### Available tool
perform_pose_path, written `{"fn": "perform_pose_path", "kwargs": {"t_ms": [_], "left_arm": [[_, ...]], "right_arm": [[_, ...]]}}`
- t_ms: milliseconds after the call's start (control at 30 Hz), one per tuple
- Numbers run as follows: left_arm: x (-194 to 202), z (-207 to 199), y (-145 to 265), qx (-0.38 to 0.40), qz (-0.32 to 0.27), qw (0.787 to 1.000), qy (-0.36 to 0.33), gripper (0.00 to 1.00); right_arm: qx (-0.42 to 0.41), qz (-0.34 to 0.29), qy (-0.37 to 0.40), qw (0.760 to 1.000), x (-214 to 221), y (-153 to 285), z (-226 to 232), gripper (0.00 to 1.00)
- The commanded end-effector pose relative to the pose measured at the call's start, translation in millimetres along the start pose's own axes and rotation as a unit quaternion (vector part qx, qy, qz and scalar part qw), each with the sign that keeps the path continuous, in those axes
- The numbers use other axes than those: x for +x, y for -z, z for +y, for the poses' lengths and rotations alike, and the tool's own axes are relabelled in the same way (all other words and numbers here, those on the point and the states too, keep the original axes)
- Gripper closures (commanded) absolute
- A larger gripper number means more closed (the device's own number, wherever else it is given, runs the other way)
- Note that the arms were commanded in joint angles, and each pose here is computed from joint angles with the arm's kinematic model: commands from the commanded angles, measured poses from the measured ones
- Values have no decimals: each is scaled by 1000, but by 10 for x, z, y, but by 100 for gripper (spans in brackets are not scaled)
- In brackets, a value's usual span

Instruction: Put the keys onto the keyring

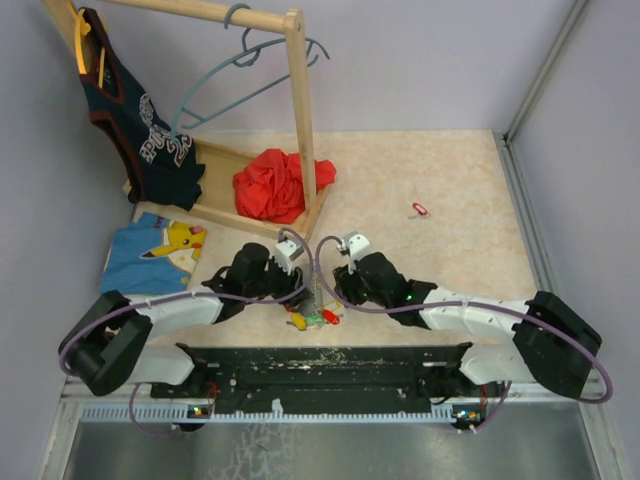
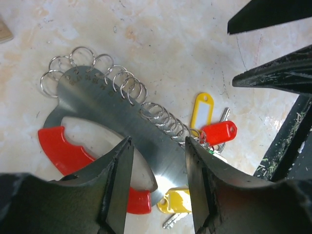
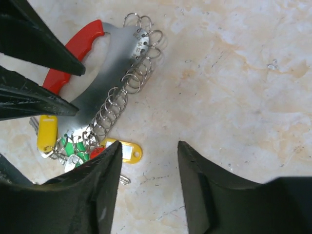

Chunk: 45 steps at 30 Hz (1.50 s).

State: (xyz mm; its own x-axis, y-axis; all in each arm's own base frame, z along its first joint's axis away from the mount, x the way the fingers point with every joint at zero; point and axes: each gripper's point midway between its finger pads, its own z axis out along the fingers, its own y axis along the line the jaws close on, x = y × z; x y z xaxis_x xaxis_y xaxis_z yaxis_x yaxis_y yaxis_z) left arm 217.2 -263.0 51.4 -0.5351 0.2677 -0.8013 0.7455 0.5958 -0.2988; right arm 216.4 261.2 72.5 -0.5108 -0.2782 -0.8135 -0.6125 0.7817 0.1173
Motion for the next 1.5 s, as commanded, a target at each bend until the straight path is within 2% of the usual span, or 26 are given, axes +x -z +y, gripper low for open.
{"fn": "perform_pose_path", "kwargs": {"t_ms": [0,100,200,233,367,467,667,900,1000,1100,1467], "left_arm": [[-91,24,98,-25,-35,999,26,46],[-140,126,155,-60,-55,996,46,42],[-217,242,213,-95,-74,991,60,33],[-244,287,236,-106,-80,989,62,30],[-391,510,377,-164,-114,977,77,16],[-475,755,562,-232,-150,956,97,0],[-650,982,1011,-309,-232,919,77,1],[-734,942,1341,-316,-313,895,40,1],[-730,928,1426,-314,-343,884,49,1],[-714,927,1492,-312,-369,873,62,1],[-676,853,1606,-289,-413,860,77,1]], "right_arm": [[26,-59,-23,998,-254,42,-93,43],[54,-65,-27,996,-269,60,-198,24],[96,-70,-31,992,-301,87,-360,4],[107,-72,-32,991,-318,98,-410,2],[167,-85,-27,982,-390,185,-638,1],[221,-97,-27,970,-431,301,-841,1],[318,-146,-62,935,-474,637,-1244,1],[361,-210,-118,901,-392,1006,-1521,3],[367,-239,-133,889,-376,1128,-1573,3],[366,-259,-135,884,-366,1197,-1595,3],[375,-277,-148,872,-321,1296,-1646,3]]}}
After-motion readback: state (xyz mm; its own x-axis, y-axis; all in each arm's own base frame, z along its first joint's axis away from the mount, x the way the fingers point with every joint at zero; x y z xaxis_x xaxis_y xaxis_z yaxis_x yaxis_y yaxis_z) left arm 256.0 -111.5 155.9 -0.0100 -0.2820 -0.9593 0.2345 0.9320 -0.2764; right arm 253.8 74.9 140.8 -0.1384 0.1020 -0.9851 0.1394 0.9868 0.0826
